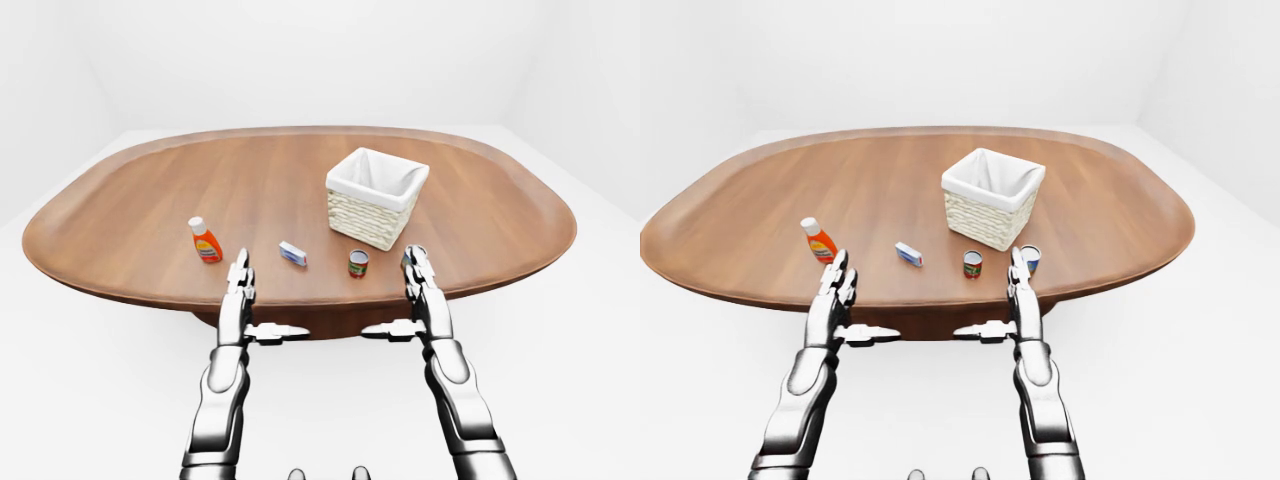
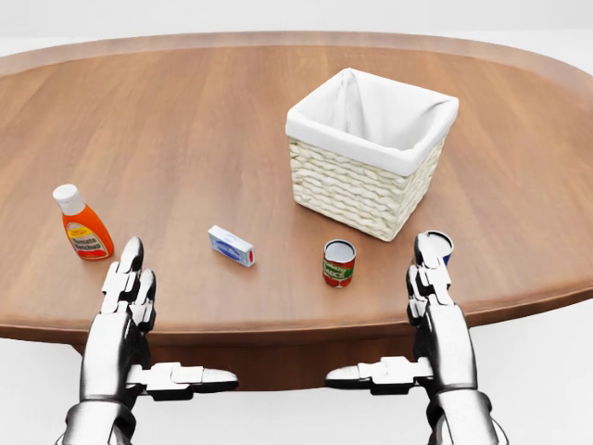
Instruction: Pick up the ketchup, and put it in the basket.
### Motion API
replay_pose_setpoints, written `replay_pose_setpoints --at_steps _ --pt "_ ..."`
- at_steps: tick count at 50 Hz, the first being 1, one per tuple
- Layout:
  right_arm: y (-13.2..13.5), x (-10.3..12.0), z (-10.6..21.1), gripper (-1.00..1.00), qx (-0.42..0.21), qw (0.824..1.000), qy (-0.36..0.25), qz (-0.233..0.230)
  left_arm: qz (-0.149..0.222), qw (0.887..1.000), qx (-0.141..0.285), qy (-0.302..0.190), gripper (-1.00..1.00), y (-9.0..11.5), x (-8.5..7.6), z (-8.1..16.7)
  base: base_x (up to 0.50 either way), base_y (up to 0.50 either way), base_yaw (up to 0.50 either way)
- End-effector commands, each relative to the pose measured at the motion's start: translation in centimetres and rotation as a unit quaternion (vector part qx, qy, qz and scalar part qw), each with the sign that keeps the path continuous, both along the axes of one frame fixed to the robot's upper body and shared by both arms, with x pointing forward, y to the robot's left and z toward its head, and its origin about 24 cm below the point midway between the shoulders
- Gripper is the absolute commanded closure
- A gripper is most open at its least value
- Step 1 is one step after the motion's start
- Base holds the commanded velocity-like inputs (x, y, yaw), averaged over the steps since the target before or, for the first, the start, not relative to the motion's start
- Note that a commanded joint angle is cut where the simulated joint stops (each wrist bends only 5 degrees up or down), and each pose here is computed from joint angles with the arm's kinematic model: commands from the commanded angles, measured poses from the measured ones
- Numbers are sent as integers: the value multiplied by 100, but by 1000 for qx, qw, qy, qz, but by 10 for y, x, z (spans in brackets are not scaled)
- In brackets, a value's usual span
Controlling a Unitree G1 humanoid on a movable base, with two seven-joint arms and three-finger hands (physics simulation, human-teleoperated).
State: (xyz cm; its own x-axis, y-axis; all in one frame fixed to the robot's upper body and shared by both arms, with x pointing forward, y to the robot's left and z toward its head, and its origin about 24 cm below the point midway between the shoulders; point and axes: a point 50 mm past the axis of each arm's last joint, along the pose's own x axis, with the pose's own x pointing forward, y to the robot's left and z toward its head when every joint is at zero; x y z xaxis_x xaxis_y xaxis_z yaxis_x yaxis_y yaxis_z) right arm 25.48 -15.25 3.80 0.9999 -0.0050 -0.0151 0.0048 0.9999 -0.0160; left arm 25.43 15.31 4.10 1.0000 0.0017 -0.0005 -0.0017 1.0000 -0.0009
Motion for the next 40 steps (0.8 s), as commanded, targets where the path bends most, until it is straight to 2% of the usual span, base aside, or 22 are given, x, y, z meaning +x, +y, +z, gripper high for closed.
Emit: replay_pose_setpoints --at_steps 1,12,24,27,29,33,40 --pt "-5 2 -7 -100 -20 1000 19 -4 1 1000 1 1 -100 7 1 -1 0 0 0" --pt "-4 3 -9 -100 -25 999 22 -4 4 1000 5 -1 -100 7 1 1 0 0 0" --pt "-2 -9 16 -100 -41 999 -10 -11 -3 999 17 -32 -100 4 -15 27 0 0 0" --pt "2 -27 57 -100 -53 994 -97 -9 -12 992 14 -125 -100 1 -37 70 0 0 0" --pt "2 -32 65 -100 -54 992 -114 -9 -12 987 15 -157 -100 1 -45 85 0 0 0" --pt "2 -42 83 -100 -62 986 -154 -14 -5 981 21 -194 -100 4 -57 102 0 0 0" --pt "3 -50 97 -100 -69 981 -183 -16 1 976 15 -217 -100 8 -61 112 0 0 0"
